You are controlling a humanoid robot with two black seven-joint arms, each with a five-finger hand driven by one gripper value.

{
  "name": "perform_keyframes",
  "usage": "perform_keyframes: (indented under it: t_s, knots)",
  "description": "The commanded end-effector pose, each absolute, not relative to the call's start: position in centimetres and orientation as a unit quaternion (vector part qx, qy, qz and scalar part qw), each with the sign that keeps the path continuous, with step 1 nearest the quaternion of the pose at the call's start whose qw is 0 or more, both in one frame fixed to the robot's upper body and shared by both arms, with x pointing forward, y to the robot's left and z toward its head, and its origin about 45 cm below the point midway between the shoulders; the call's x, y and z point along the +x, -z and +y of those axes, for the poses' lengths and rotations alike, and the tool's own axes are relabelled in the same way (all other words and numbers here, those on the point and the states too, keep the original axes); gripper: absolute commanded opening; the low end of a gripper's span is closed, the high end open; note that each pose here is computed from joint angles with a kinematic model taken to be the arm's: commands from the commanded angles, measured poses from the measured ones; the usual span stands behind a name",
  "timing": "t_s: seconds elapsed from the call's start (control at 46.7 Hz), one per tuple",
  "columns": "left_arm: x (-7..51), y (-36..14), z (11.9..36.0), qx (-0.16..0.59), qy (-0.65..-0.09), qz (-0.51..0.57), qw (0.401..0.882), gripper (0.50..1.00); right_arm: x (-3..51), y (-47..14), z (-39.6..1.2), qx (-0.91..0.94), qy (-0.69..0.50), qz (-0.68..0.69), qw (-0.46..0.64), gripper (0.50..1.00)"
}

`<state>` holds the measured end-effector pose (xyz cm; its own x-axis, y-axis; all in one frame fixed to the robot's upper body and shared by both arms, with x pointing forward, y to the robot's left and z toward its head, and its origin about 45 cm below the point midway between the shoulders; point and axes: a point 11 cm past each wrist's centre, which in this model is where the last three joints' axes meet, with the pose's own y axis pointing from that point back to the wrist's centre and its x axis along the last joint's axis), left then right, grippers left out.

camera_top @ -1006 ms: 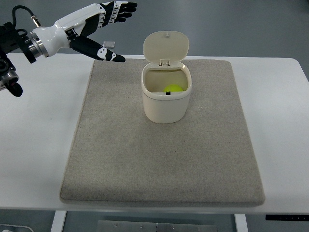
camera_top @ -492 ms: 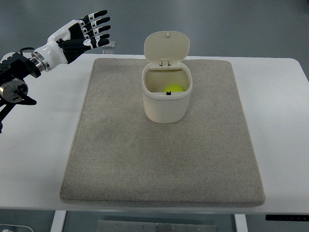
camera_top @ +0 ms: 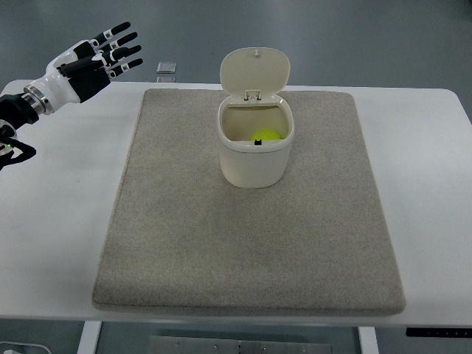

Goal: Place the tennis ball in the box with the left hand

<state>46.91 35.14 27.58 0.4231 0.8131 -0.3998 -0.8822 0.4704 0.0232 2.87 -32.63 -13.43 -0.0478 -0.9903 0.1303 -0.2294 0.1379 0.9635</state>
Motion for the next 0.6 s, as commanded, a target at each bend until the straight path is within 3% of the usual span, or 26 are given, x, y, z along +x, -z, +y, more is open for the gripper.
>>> perform_keyframes:
  t_s: [0.0, 0.321, 0.578]
  knots:
    - [46.9, -27.4, 35.1, -0.11, -0.504, 0.203, 0.832, 0.996, 2.9, 13.4, -32.6, 0.512, 0.411, -0.596, 0.463, 0.938]
    - [47.0, -26.6, 32.8, -0.134, -0.478, 0.259, 0.828, 0.996, 2.9, 13.4, -32.6, 0.512, 0.411, -0.596, 0.463, 0.938]
    - [46.8, -26.1, 32.8, -0.132, -0.479, 0.263, 0.827, 0.996, 2.9, 13.5, -32.0, 0.515, 0.421, -0.594, 0.453, 0.938]
